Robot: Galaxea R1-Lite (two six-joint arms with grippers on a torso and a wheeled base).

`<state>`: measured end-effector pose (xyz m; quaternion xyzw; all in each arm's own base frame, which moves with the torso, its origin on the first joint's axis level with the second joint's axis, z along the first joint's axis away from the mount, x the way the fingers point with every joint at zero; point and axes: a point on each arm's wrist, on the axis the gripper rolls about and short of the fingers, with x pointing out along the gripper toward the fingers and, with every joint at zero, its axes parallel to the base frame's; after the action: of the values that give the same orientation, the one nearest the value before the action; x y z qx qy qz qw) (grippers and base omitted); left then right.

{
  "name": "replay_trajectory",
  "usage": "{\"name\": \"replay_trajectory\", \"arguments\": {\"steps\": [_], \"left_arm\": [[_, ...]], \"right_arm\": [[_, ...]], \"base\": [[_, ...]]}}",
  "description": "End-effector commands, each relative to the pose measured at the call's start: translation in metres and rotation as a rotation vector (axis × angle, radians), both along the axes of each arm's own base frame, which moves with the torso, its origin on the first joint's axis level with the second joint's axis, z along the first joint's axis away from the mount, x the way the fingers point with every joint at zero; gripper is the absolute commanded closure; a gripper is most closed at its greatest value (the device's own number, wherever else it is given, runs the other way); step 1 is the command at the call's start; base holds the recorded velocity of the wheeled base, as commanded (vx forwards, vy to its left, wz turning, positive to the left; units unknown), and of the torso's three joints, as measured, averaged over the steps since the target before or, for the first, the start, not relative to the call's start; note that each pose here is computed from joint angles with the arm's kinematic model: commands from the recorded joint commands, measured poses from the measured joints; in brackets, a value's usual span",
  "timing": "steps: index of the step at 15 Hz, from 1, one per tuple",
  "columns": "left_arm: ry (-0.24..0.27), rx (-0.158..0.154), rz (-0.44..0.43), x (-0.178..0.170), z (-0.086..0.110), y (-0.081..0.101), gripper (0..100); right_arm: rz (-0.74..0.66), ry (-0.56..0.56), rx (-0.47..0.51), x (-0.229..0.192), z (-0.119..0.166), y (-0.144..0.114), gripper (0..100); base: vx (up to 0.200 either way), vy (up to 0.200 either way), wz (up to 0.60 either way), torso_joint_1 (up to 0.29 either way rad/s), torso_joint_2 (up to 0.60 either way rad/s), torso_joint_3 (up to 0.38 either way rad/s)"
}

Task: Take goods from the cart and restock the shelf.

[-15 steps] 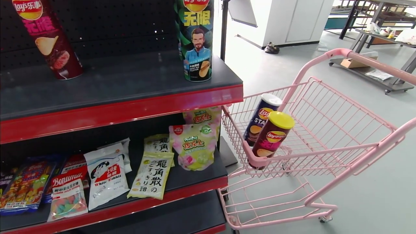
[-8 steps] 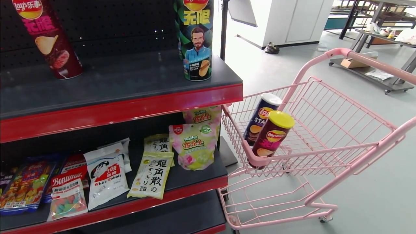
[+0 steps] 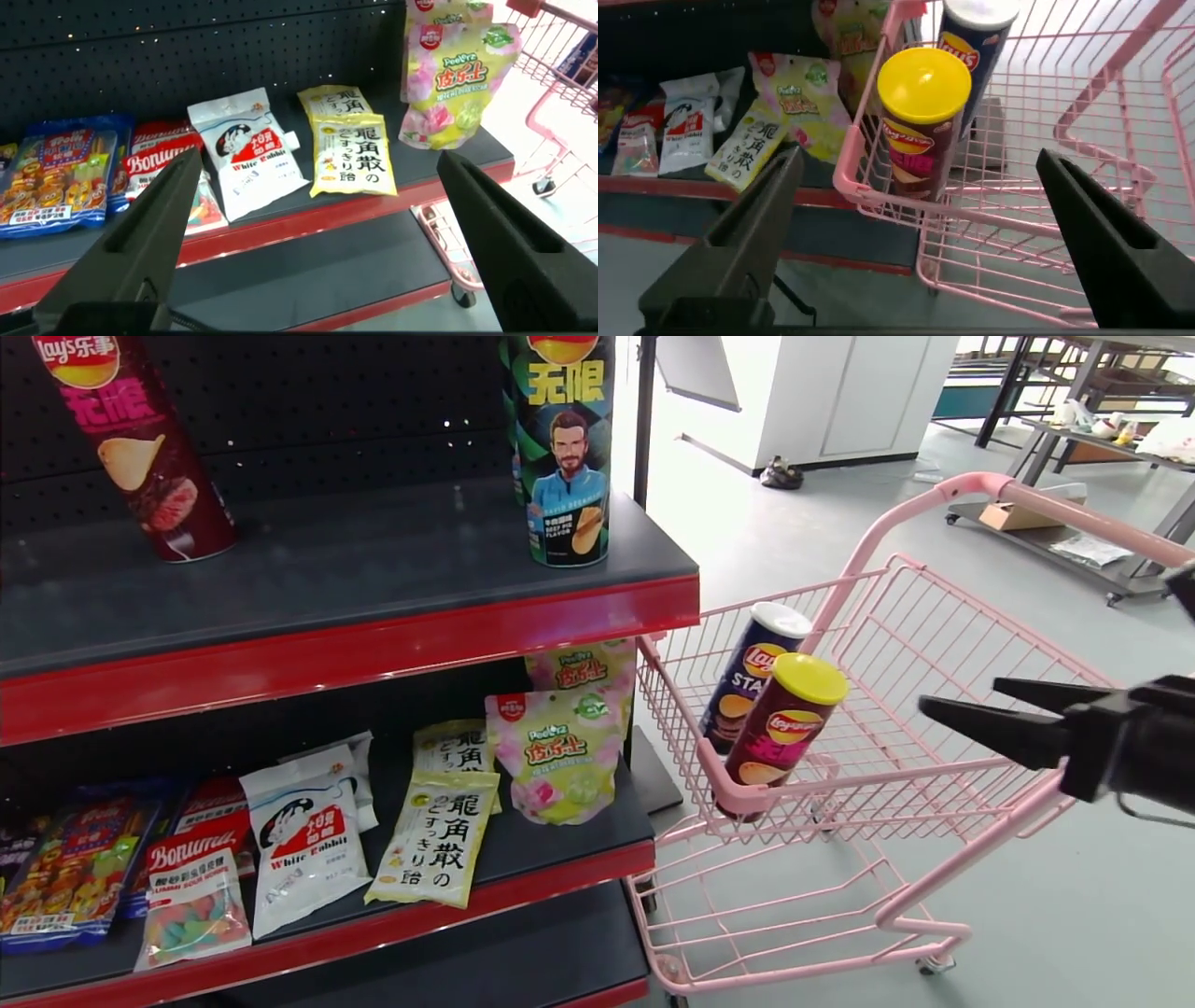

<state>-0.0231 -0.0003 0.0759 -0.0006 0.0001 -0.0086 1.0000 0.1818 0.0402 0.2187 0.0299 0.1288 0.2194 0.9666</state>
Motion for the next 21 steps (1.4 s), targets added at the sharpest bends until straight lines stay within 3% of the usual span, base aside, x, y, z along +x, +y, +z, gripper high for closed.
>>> {"name": "replay_trajectory", "arguments": {"steps": [1, 11, 21], "left_arm": [[0.001, 0.000, 0.000, 0.000, 0.000, 0.000, 0], [0.001, 0.000, 0.000, 0.000, 0.000, 0.000, 0], [0.001, 0.000, 0.000, 0.000, 0.000, 0.000, 0]], "right_arm": [[0.061, 0.161, -0.025, 0.052, -0.043, 0.017, 0], [0.155, 0.191, -0.028, 0.077, -0.069, 0.045, 0], [0.057, 0.171, -0.050, 0.117, -0.097, 0.048, 0]], "base": [[0.000, 0.000, 0.00, 0.000, 0.00, 0.000], [0.000, 0.000, 0.00, 0.000, 0.00, 0.000], [0.000, 0.000, 0.00, 0.000, 0.00, 0.000]]}}
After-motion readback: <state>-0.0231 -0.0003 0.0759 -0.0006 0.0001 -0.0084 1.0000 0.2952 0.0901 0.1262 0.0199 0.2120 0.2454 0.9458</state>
